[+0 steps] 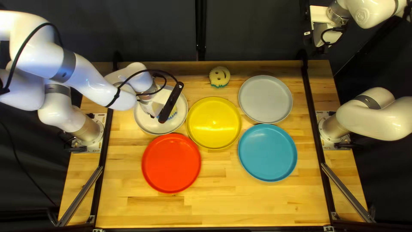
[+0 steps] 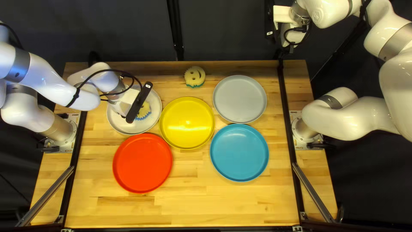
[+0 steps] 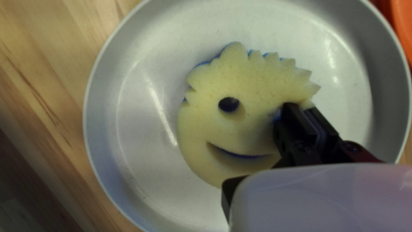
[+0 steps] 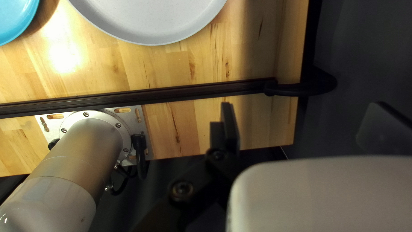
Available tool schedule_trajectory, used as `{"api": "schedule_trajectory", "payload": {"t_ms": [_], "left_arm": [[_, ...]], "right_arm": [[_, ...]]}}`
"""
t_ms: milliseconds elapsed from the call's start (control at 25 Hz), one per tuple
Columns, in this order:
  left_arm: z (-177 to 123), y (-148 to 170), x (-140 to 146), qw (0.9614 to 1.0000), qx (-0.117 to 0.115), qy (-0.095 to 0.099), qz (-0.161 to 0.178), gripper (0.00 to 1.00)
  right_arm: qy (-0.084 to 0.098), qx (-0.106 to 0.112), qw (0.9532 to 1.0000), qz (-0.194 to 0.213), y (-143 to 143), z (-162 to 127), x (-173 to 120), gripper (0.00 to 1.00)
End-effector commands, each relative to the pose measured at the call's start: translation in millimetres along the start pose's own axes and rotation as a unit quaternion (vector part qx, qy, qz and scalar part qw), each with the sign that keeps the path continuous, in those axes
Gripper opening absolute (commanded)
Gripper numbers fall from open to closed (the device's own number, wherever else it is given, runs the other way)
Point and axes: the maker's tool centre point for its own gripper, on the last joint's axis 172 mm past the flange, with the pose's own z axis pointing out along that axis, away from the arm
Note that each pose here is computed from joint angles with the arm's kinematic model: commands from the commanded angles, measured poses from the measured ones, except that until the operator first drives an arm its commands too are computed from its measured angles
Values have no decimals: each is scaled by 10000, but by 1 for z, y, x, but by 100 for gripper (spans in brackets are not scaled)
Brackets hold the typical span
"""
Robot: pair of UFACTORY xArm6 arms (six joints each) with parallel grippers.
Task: Pick up sponge and scrub the plate
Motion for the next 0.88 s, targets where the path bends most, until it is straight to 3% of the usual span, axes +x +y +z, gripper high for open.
{"api": "schedule_trajectory", "payload": {"t_ms": [40,520,680,880], "left_arm": [[-1,1,-3,10000,-45,-15,-70,0],[-3,48,84,9990,98,257,347,0],[0,54,89,9985,131,273,459,0],[0,55,73,9986,126,244,443,0]], "right_arm": [[0,0,10000,0,0,0,0,100],[0,0,10000,0,0,0,0,100],[0,0,10000,0,0,0,0,100],[0,0,10000,0,0,0,0,100]]}}
